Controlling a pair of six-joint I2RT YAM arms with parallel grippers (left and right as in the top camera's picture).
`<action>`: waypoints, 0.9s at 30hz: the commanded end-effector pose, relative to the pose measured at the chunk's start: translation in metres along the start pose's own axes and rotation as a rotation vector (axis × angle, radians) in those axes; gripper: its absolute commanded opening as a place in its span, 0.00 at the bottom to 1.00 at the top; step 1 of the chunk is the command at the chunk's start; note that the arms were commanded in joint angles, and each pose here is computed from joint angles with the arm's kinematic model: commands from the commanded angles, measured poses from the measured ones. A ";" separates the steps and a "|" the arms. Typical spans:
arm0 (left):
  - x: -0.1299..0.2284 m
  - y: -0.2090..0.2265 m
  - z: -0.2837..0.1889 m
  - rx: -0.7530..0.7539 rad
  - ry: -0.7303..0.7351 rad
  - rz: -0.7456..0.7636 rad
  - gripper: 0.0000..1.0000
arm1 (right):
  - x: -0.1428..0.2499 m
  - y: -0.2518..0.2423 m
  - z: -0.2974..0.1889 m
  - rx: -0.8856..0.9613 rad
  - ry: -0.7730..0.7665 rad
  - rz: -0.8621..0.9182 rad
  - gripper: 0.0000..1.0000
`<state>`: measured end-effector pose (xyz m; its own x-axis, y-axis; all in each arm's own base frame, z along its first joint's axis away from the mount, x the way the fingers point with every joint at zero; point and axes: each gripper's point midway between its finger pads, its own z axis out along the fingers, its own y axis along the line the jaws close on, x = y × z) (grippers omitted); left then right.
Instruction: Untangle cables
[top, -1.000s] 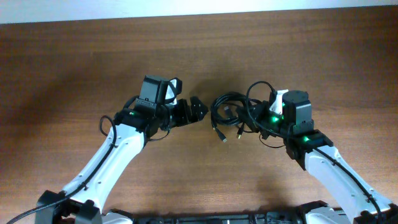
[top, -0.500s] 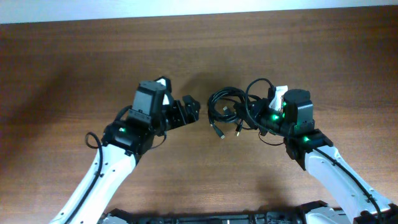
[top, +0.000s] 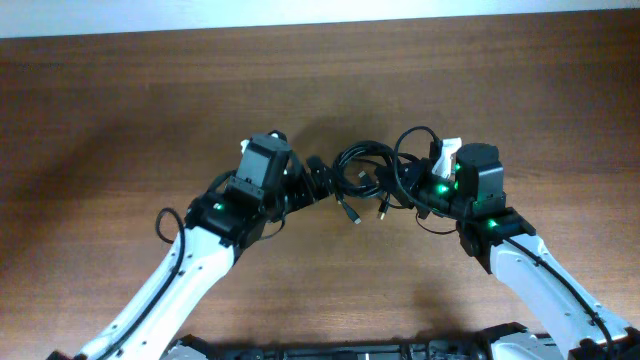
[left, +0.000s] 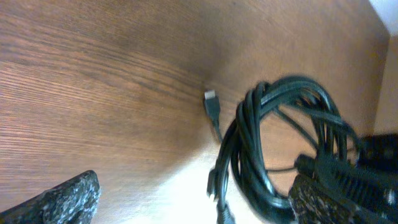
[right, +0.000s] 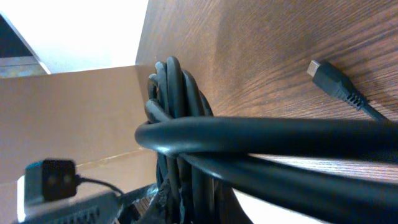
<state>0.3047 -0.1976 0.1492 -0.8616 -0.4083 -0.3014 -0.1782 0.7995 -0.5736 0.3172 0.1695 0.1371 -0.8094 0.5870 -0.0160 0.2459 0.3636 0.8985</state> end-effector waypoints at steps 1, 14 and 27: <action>-0.010 -0.015 0.010 0.050 -0.016 -0.183 0.99 | 0.001 0.007 -0.002 -0.024 0.010 -0.017 0.04; 0.003 -0.033 0.029 0.068 -0.013 -0.191 0.99 | 0.002 0.007 -0.002 -0.023 0.010 -0.017 0.04; -0.003 -0.045 0.041 0.120 -0.026 -0.269 0.72 | 0.006 0.008 -0.001 -0.027 0.029 0.001 0.04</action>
<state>0.3293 -0.2448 0.1381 -0.7839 -0.6061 -0.1349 -0.3532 0.6140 -0.7059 0.3171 0.1696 0.1372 -0.8096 0.5868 -0.0150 0.2464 0.3629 0.8987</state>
